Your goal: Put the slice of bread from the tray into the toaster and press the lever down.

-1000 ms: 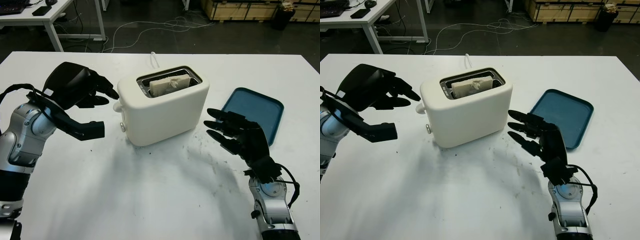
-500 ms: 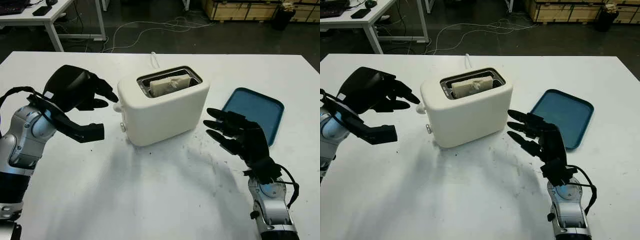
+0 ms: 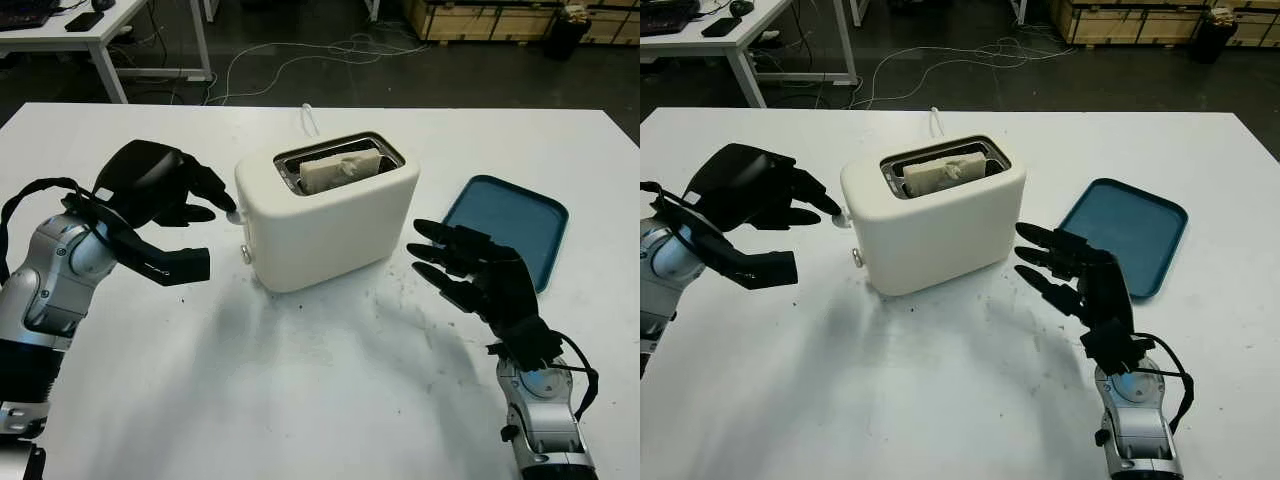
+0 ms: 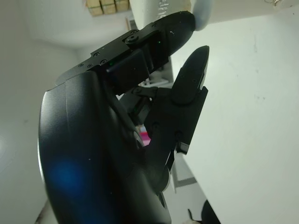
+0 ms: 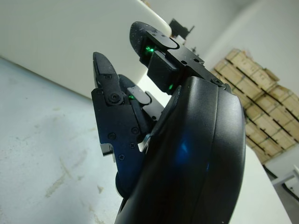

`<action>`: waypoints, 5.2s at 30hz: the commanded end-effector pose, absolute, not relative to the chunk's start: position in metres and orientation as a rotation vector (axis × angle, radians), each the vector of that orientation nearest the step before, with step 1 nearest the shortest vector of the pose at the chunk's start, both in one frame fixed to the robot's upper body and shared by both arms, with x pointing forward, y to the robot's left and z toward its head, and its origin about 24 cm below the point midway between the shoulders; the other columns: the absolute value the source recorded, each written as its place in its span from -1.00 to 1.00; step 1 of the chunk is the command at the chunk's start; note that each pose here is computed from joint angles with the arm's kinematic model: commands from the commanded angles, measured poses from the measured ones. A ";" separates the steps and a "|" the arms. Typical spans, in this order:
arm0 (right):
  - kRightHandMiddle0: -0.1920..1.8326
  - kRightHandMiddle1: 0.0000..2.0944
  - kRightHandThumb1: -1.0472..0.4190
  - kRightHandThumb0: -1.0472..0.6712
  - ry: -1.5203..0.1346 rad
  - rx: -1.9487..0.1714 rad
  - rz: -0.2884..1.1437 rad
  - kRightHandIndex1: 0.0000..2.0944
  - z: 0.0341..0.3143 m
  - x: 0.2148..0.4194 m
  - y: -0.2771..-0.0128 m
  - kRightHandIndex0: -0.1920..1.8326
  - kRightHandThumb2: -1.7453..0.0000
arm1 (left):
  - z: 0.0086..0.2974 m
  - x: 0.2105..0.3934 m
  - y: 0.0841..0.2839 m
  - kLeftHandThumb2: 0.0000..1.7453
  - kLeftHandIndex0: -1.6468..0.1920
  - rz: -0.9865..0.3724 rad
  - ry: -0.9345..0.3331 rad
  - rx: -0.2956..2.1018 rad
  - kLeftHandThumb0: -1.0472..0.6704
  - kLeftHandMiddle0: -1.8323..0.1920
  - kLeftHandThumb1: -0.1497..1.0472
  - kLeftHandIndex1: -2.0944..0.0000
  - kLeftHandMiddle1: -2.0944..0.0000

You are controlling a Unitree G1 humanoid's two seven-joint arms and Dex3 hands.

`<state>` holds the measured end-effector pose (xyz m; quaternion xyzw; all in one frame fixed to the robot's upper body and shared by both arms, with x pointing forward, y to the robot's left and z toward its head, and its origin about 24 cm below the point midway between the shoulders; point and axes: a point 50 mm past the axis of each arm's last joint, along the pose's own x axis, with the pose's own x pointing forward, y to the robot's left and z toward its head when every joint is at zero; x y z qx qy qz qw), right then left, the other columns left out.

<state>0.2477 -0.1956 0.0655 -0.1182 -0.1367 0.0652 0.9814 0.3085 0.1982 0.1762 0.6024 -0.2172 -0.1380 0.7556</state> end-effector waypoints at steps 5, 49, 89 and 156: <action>0.03 -1.00 -0.83 -0.04 -0.281 -0.231 0.128 -0.99 0.068 0.250 -0.194 0.13 0.99 | 0.176 0.311 0.195 -0.99 -0.63 -0.320 -0.469 1.304 -0.04 -0.01 0.54 1.00 -0.41; 0.02 -1.00 -0.83 -0.04 -0.257 -0.288 0.102 -0.99 0.061 0.241 -0.192 0.14 0.92 | 0.168 0.303 0.192 -1.00 -0.60 -0.379 -0.426 1.266 -0.07 -0.01 0.59 1.00 -0.33; 0.02 -1.00 -0.83 -0.02 -0.244 -0.284 0.112 -1.00 0.060 0.235 -0.191 0.12 0.92 | 0.101 0.300 0.175 -0.99 -0.56 -0.525 -0.223 1.258 -0.07 0.04 0.62 1.00 -0.41; 0.02 -1.00 -0.83 -0.03 -0.197 -0.337 0.146 -0.99 0.052 0.209 -0.201 0.14 0.92 | -0.006 0.252 0.087 -0.99 -0.48 -0.565 0.091 0.885 -0.08 0.14 0.76 0.99 -0.24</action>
